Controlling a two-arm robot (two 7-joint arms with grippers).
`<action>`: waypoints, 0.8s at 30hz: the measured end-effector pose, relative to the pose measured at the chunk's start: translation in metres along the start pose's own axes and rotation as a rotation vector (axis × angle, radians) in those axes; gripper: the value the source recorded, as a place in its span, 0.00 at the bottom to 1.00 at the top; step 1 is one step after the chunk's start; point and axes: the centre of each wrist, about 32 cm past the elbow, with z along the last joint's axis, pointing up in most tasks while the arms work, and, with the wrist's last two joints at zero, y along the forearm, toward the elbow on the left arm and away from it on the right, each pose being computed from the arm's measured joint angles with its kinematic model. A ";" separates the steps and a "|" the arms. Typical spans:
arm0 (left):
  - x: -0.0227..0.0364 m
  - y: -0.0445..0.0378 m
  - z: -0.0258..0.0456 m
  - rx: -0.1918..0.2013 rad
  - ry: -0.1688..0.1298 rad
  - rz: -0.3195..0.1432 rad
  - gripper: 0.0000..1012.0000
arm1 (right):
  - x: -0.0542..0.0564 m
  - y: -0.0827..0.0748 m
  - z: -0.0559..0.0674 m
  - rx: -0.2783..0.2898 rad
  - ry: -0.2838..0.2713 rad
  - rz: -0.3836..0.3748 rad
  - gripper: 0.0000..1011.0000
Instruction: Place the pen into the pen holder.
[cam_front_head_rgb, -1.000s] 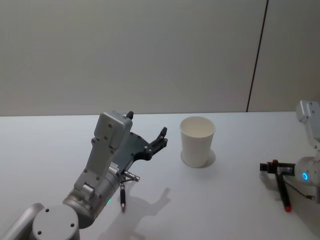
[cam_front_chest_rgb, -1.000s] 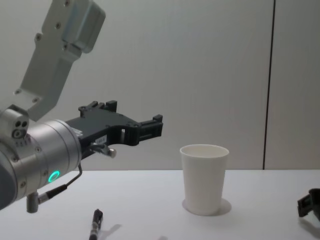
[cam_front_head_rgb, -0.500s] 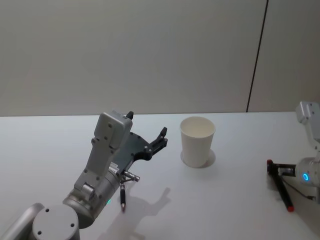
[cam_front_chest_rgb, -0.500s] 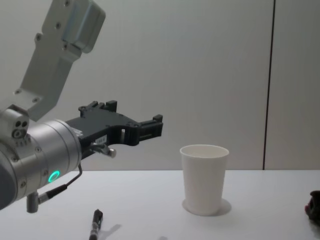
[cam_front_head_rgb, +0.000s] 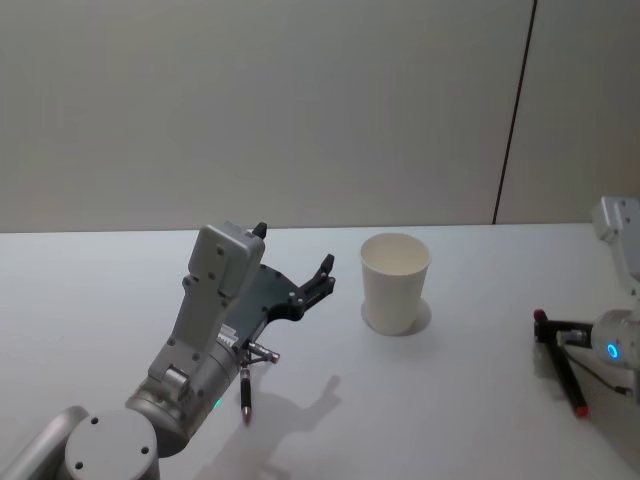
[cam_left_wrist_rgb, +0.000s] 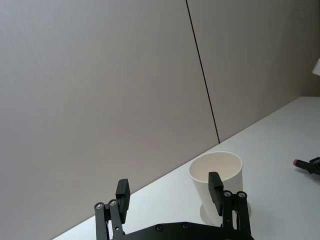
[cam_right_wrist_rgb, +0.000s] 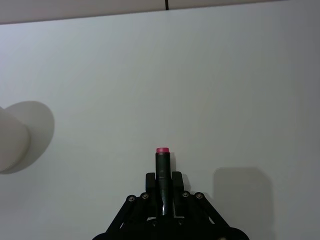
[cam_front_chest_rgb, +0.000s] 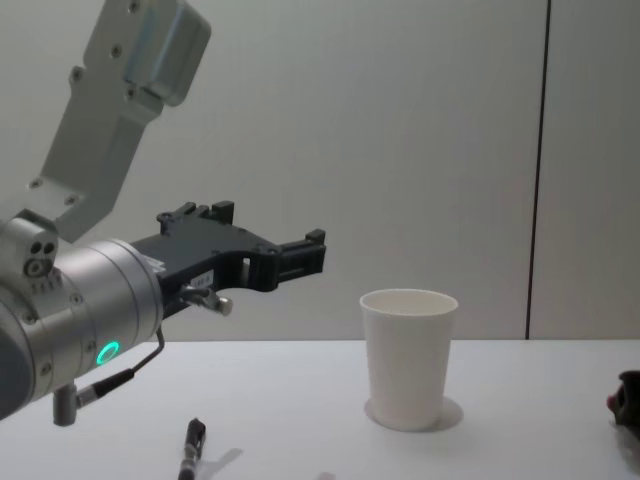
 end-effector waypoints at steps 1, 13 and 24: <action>0.0000 0.0000 0.0000 0.000 0.000 0.000 0.99 | 0.000 -0.001 0.000 0.011 -0.006 0.001 0.18; 0.0000 0.0000 0.0000 0.000 0.000 0.000 0.99 | -0.003 -0.012 0.000 0.133 -0.055 0.020 0.18; 0.0000 0.0000 0.0000 0.000 0.000 0.000 0.99 | -0.005 -0.023 -0.003 0.293 -0.116 0.041 0.18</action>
